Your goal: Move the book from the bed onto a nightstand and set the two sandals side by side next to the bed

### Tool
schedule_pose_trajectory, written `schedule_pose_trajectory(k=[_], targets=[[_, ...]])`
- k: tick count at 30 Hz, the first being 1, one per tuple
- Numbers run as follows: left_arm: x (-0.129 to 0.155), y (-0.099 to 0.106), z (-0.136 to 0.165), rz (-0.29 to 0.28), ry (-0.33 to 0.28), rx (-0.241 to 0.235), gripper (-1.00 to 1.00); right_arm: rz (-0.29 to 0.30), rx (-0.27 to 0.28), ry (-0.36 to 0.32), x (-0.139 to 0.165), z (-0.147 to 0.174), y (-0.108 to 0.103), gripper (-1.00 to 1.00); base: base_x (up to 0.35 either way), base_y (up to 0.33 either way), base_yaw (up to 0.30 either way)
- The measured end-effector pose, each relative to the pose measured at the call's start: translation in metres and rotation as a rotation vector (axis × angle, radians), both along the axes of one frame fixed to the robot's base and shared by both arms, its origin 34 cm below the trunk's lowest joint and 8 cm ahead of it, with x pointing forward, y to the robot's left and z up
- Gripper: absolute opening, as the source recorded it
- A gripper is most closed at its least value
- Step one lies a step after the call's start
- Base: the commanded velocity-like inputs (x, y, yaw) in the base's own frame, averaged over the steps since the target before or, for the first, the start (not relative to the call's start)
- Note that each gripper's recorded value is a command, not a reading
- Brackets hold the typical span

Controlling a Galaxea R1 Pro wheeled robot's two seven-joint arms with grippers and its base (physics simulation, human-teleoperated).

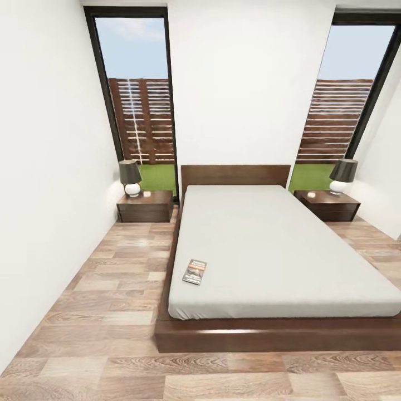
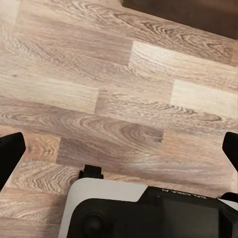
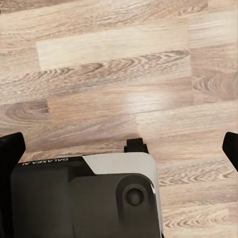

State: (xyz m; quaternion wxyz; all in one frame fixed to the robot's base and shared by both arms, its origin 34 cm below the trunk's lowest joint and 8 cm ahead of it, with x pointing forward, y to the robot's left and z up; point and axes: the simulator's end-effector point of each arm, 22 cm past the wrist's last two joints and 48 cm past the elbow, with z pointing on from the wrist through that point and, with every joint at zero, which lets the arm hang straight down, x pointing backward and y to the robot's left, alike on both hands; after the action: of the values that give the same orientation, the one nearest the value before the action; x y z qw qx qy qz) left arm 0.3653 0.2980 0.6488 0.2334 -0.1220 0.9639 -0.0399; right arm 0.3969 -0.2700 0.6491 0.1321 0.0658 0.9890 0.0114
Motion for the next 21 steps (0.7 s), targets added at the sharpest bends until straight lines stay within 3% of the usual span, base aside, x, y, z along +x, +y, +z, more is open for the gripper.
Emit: schedule_pose_trajectory(k=[21], targets=[[-0.0001,0.0,0.0001,0.0,0.0,0.0,1.0,-0.001,0.0,0.0,-0.0002,0.0001,-0.0001,1.0,0.306,0.0,0.0]])
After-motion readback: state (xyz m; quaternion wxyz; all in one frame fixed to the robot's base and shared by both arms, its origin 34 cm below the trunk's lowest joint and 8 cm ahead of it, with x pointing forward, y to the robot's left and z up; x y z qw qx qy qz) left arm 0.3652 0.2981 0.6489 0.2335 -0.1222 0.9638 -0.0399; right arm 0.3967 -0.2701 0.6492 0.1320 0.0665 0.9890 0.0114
